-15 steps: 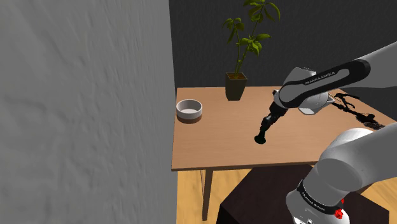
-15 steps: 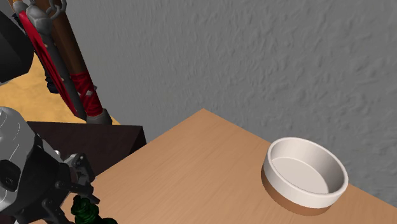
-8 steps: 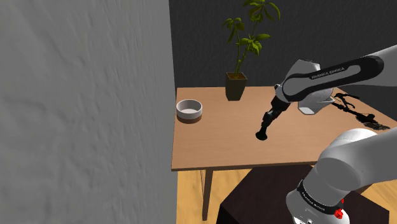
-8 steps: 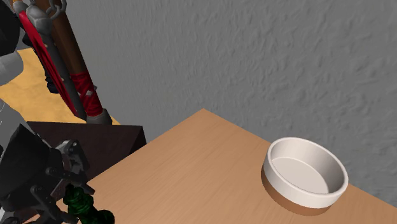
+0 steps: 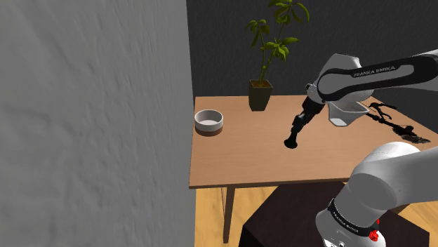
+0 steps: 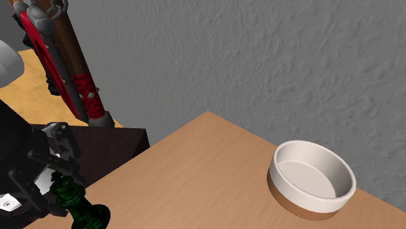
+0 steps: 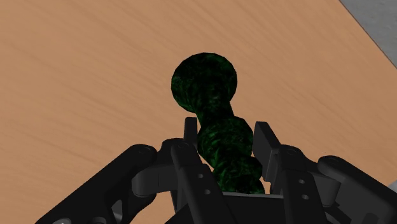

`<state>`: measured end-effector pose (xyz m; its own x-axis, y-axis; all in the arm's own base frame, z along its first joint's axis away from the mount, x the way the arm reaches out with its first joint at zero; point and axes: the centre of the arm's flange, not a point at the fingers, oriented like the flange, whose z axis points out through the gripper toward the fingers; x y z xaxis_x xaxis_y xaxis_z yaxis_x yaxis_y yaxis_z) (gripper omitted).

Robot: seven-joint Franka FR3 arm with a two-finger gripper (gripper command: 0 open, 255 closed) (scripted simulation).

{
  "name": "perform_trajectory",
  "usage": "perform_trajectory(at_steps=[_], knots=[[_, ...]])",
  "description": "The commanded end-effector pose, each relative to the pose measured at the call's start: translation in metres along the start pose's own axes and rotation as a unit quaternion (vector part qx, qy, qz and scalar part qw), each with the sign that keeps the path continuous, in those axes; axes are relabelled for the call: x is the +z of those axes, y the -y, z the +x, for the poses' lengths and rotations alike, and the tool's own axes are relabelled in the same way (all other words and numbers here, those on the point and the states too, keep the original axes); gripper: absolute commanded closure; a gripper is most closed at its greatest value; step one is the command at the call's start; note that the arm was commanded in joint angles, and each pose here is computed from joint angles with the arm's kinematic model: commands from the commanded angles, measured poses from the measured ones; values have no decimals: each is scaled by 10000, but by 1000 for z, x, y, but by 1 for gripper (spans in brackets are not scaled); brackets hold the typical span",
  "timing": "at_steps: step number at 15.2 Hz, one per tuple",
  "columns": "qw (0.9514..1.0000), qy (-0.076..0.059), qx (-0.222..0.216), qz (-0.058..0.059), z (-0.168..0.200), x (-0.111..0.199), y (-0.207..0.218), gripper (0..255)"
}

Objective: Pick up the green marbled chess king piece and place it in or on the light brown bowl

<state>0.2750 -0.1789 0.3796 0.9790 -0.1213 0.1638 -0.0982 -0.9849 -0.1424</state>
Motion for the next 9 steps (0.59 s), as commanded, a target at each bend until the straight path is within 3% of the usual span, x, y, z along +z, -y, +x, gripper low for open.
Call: perform_trajectory(at_steps=[1, 9], knots=[[10000, 2, 0, 0, 2, -10, 2, 255], [10000, 2, 0, 0, 9, -52, 8, 255]])
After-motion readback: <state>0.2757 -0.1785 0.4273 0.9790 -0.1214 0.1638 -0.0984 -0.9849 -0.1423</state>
